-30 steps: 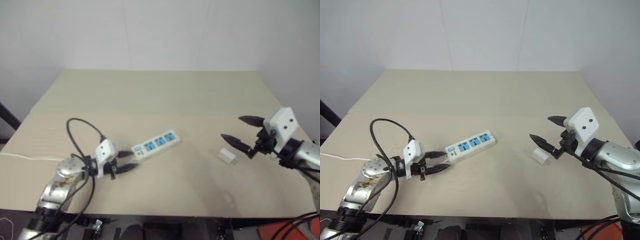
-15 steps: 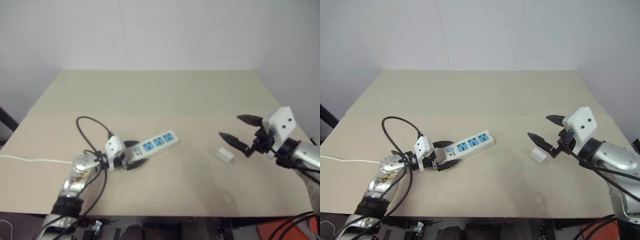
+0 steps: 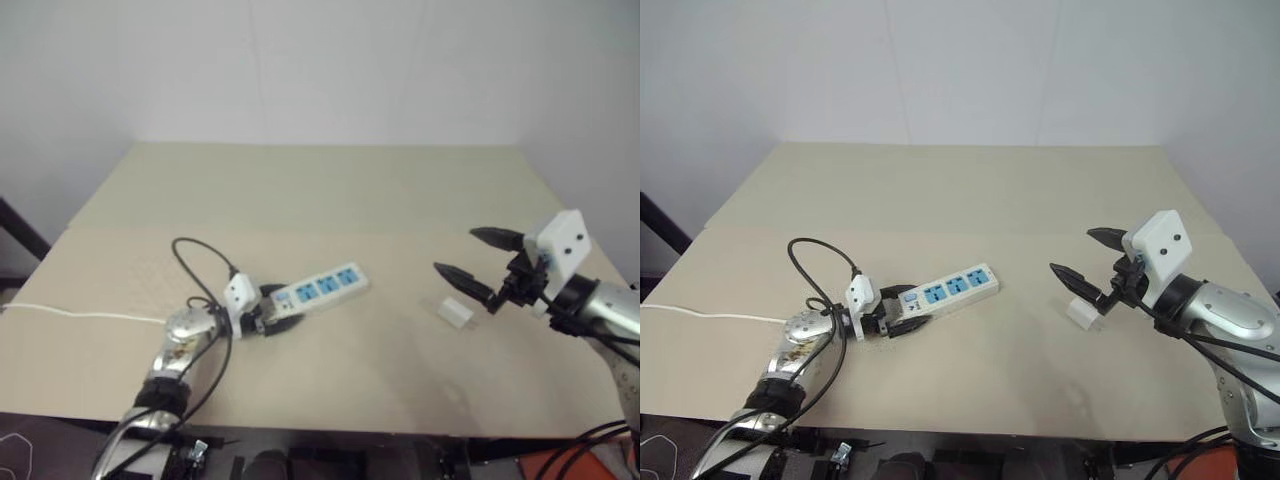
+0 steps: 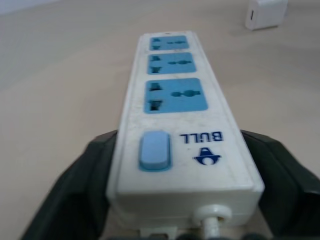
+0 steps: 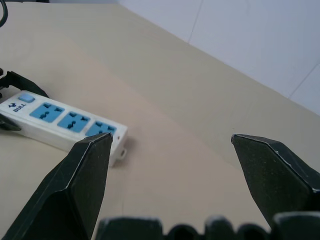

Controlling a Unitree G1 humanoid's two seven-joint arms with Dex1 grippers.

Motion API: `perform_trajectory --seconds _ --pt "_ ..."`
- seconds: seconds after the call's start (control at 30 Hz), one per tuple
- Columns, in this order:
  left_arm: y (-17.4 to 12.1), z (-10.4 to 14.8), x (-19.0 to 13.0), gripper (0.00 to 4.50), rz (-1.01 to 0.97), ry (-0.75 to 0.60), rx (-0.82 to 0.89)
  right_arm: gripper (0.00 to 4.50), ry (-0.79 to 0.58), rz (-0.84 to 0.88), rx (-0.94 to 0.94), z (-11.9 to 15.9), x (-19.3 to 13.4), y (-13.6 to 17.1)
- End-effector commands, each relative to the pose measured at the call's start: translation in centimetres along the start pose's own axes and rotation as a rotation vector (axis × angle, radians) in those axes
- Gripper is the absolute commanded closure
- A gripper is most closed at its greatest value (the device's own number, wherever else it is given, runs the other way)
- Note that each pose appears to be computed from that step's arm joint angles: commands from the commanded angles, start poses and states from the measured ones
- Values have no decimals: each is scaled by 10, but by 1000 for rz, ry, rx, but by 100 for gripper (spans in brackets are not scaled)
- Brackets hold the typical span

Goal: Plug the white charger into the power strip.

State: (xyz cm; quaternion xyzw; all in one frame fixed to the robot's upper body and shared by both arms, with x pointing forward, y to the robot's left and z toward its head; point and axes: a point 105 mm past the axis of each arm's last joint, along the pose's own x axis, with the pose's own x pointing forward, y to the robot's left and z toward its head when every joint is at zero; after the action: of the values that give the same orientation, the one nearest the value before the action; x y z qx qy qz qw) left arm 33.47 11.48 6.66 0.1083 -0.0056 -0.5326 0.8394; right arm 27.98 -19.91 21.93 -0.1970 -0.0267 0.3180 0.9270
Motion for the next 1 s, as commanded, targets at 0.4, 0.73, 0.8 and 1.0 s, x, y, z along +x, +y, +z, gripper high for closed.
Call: perform_trajectory --seconds 0.4,0.73,0.8,1.0 --pt "-35 23 22 120 -380 -19 105 0 53 97 -55 7 0 -10" --pt "-45 3 20 120 -403 31 80 0 513 95 120 -20 26 -27" --pt "-45 4 21 120 -405 27 81 0 622 118 178 -20 28 -26" --pt "-47 5 20 120 -423 26 78 0 977 230 262 -29 35 -12"
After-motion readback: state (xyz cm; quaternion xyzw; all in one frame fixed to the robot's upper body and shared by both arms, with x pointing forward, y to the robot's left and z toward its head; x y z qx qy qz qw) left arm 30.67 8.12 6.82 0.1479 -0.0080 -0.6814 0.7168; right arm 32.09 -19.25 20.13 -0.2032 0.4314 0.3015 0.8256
